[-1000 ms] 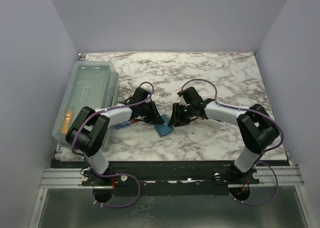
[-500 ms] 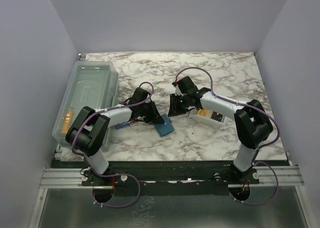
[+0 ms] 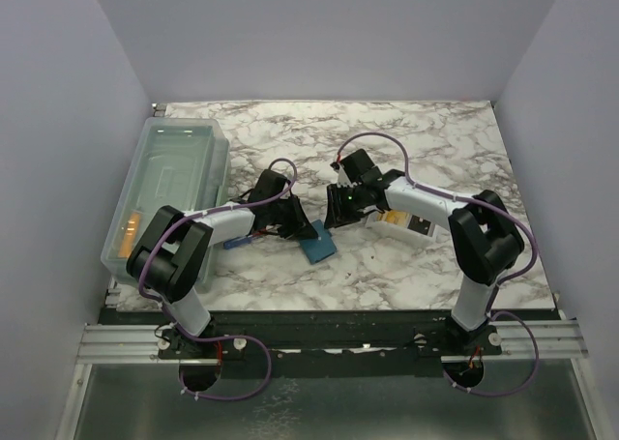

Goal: Put the credit cards into the card holder
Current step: Close the card holder at the center of the board.

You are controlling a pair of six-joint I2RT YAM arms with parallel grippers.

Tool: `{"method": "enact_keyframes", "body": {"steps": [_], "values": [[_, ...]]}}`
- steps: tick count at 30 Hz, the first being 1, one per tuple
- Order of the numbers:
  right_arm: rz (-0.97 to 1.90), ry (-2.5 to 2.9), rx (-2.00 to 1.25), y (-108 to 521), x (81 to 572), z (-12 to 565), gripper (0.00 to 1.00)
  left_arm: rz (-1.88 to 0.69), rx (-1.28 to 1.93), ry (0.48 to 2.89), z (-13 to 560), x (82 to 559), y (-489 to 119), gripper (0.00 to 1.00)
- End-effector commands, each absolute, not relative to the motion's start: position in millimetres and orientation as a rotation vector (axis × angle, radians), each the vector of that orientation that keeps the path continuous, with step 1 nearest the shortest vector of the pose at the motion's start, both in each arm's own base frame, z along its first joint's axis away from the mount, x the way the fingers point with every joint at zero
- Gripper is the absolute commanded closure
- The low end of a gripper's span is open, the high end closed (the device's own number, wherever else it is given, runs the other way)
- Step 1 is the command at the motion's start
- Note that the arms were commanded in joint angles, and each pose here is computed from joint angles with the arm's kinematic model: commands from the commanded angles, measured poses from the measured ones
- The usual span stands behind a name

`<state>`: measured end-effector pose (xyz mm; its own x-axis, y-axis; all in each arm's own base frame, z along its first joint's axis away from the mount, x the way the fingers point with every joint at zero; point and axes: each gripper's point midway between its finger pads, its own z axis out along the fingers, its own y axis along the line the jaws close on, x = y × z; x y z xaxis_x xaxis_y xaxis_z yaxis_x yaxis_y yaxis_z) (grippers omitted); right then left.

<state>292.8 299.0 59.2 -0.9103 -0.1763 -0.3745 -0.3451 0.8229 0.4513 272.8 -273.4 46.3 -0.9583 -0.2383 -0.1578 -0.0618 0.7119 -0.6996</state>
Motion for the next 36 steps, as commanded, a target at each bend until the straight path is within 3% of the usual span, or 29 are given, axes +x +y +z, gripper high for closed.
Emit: {"method": "enact_keyframes", "body": {"steps": [1,6,10,15,19,31,36], "values": [[0.787,2.696,-0.447,305,288,55,0.64,-0.913,-0.282,2.775,11,259,-251,0.83],[0.787,2.704,-0.449,306,288,52,0.68,-0.912,-0.28,2.775,11,260,-251,0.83],[0.779,2.704,-0.447,305,288,51,0.82,-0.913,-0.274,2.772,13,261,-252,0.83],[0.749,2.708,-0.437,302,290,49,0.86,-0.914,-0.27,2.77,14,262,-252,0.83],[0.731,2.706,-0.43,299,291,51,1.0,-0.919,-0.263,2.763,18,263,-253,0.83],[0.876,2.642,-0.396,306,281,72,1.0,-0.889,-0.247,2.78,13,262,-251,0.83],[0.995,2.623,-0.365,305,274,74,1.0,-0.856,-0.205,2.768,14,261,-245,0.78]]}}
